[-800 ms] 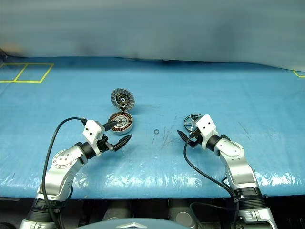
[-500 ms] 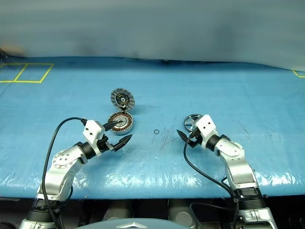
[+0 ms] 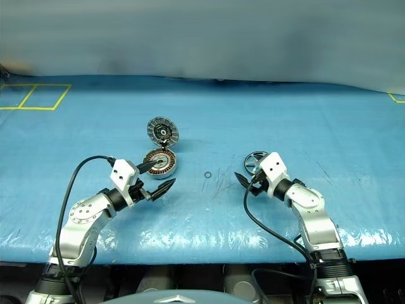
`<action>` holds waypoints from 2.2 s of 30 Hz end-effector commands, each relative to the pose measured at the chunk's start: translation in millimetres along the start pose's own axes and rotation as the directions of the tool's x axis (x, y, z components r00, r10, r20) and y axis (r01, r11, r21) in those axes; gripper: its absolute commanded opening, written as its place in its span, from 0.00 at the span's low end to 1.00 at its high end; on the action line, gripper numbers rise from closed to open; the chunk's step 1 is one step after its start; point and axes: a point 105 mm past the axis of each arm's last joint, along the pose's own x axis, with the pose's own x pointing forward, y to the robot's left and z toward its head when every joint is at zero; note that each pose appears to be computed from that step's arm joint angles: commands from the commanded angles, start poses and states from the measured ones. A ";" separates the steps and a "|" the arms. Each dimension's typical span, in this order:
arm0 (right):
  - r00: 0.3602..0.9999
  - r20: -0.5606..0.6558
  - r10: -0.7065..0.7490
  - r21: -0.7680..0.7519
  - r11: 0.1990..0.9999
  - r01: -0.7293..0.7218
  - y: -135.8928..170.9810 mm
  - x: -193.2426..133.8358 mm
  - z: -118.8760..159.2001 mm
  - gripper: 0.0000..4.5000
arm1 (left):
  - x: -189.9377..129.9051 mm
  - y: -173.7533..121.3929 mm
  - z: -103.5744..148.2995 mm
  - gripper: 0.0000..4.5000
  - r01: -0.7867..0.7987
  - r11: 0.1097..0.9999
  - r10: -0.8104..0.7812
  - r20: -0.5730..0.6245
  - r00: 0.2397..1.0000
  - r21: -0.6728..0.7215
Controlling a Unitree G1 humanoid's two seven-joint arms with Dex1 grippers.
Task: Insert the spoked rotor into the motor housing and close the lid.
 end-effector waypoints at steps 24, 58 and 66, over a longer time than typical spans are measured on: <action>0.998 0.051 0.036 -0.022 0.999 -0.035 5.6 12.1 13.5 1.00 | -6.0 29.8 46.2 1.00 0.446 0.627 -0.050 -0.538 0.841 0.639; 0.990 -0.005 0.142 -0.114 0.983 -0.141 0.1 15.3 26.5 1.00 | 37.0 40.1 40.4 1.00 0.873 0.094 0.036 -0.878 0.477 0.478; 0.989 -0.001 0.145 -0.116 0.983 -0.144 1.6 18.4 28.2 1.00 | 35.3 41.6 25.6 1.00 0.898 0.091 0.042 -0.903 0.428 0.430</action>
